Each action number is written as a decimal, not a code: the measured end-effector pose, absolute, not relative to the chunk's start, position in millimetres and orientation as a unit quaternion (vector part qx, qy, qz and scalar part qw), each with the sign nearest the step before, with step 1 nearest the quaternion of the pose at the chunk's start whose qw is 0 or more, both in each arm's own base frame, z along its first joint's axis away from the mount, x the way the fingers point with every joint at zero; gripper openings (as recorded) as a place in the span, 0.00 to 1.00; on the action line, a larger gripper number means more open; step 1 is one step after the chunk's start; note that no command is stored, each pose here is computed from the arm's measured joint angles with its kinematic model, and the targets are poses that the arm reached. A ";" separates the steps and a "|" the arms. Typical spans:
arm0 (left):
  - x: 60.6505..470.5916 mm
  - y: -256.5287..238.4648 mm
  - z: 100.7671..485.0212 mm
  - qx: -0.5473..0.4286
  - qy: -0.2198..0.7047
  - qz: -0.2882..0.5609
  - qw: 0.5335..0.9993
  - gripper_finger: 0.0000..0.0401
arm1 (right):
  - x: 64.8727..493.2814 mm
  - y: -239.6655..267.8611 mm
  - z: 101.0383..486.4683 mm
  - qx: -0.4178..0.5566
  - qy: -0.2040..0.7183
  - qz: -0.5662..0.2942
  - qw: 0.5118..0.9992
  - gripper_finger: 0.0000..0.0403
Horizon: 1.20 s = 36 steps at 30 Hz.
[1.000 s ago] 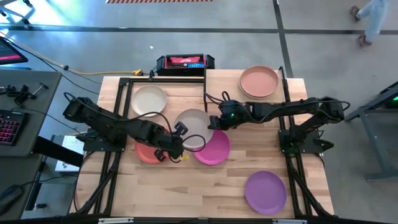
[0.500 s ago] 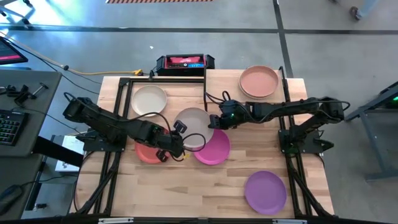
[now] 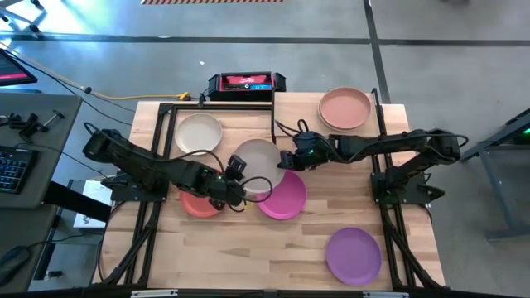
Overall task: Place and stack plates onto a shelf
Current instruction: Stack the light brown plate on top of the brown plate on the shelf
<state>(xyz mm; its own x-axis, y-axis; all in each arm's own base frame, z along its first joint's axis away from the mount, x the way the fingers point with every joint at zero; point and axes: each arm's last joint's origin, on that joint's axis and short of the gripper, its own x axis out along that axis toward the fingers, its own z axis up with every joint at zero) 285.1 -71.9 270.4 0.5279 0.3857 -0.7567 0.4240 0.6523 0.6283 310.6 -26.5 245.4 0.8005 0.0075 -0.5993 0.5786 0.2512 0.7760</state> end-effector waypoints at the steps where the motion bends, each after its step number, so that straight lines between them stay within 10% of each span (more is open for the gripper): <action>1: 284.2 -71.4 272.4 0.416 0.483 -0.008 0.770 0.34 | 308.6 -26.2 247.8 0.581 0.252 -0.189 0.750 0.00; 36: 201.3 -40.9 365.8 0.244 0.313 0.178 0.900 0.34 | 105.5 -63.7 345.3 0.554 0.037 -0.420 0.718 0.00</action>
<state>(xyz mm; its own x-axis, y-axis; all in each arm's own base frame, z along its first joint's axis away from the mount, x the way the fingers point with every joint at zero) 201.3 -40.9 365.8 0.7403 0.4728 -0.4780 -0.1674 0.8182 0.5501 105.5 -63.7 345.3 0.6445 -0.5625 -0.5179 0.6434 0.0330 0.7648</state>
